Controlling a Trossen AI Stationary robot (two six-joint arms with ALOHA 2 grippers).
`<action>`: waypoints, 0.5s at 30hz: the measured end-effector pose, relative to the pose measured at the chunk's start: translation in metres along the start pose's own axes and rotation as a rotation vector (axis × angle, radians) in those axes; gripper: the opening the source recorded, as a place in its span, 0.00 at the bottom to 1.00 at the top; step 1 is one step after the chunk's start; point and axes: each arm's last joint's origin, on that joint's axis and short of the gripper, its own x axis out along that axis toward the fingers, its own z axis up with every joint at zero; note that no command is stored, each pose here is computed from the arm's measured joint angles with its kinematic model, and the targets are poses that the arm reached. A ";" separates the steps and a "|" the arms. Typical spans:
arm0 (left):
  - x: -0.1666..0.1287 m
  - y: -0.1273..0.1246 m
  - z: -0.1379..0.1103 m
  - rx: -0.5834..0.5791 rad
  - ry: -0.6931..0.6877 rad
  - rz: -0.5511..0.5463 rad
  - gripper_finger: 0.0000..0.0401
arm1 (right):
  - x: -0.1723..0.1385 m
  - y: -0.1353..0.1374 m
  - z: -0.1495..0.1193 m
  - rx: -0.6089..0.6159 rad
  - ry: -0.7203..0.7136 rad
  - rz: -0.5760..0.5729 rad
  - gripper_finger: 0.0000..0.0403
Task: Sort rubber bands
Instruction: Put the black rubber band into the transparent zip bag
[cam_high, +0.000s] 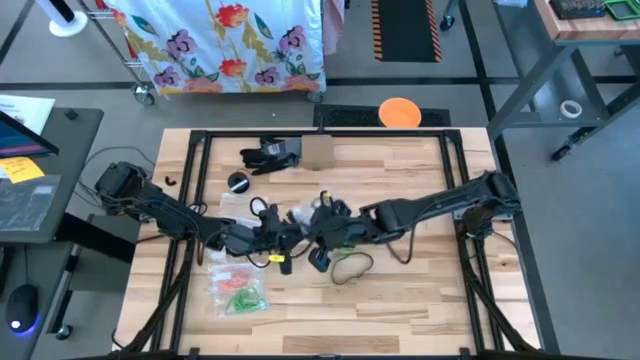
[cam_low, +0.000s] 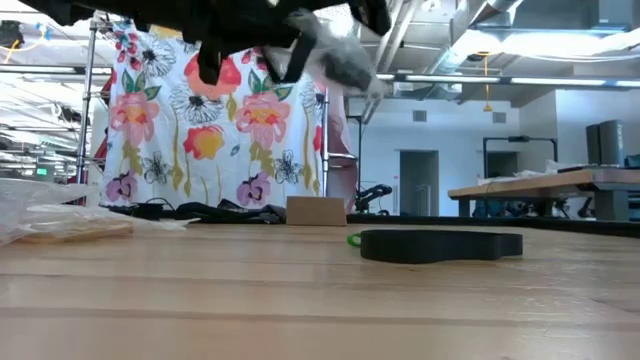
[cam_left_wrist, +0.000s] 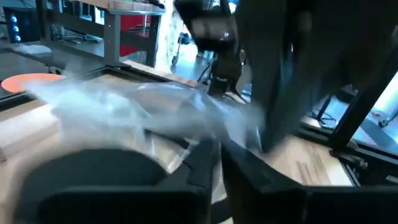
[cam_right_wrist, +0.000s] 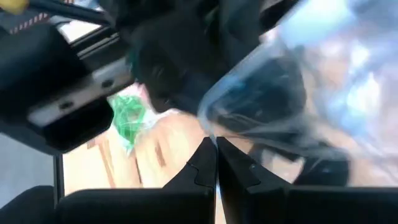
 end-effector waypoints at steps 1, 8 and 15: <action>0.000 0.000 -0.001 0.006 0.007 0.002 0.06 | -0.005 -0.002 0.003 0.005 -0.011 -0.004 0.00; 0.000 0.002 0.000 -0.013 -0.013 0.059 0.23 | -0.028 -0.011 0.010 0.027 -0.026 -0.066 0.00; -0.009 -0.008 0.013 0.020 -0.097 -0.007 0.28 | -0.029 -0.016 0.003 0.043 0.050 -0.115 0.00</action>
